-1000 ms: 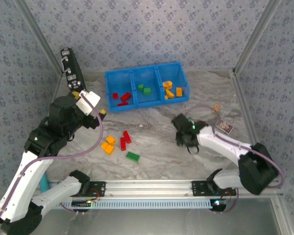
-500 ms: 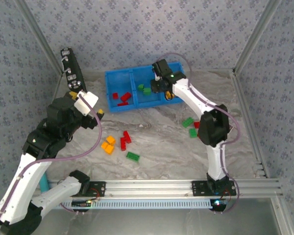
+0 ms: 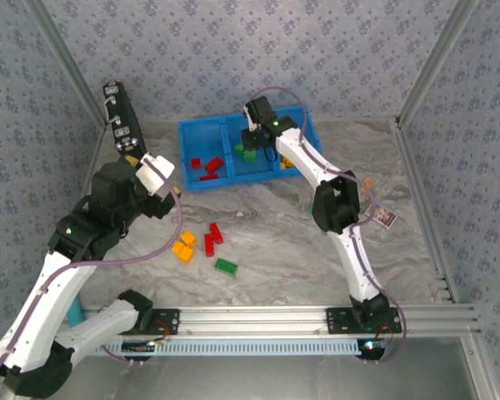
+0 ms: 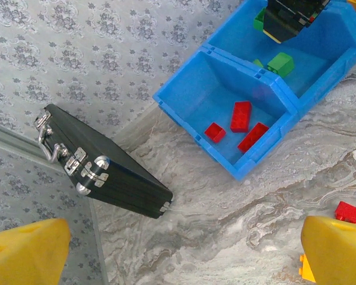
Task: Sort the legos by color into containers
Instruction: Place the lego in the container.
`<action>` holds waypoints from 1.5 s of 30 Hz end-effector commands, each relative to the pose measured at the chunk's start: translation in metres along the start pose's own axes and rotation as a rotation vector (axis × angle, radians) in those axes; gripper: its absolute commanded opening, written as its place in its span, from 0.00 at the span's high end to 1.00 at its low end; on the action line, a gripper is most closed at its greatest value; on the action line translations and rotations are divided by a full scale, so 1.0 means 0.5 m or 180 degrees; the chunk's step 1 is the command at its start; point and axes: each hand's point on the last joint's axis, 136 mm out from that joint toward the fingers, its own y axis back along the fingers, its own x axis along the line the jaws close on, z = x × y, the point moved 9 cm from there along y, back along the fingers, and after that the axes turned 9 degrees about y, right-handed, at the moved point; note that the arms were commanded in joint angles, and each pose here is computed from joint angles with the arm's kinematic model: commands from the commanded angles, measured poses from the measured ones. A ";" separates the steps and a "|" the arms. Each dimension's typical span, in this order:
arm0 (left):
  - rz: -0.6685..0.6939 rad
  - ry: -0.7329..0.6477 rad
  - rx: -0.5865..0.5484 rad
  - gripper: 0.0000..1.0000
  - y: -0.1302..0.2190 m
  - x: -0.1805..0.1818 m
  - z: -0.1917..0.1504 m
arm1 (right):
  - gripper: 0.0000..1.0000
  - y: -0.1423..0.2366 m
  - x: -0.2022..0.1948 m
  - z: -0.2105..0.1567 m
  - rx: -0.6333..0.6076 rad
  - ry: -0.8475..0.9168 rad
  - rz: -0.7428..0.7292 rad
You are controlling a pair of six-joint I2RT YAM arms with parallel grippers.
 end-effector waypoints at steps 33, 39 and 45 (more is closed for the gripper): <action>0.0078 -0.0023 -0.0029 0.00 -0.009 0.008 0.017 | 0.47 0.048 0.020 -0.001 -0.0001 0.0244 0.0481; 0.0075 -0.0001 -0.0091 0.00 0.000 0.008 0.011 | 0.42 0.153 0.061 -0.031 -0.0171 0.0818 0.0699; 0.0074 0.0017 -0.0145 0.00 0.006 0.009 0.012 | 0.38 0.240 0.134 -0.121 -0.0182 0.1313 0.1011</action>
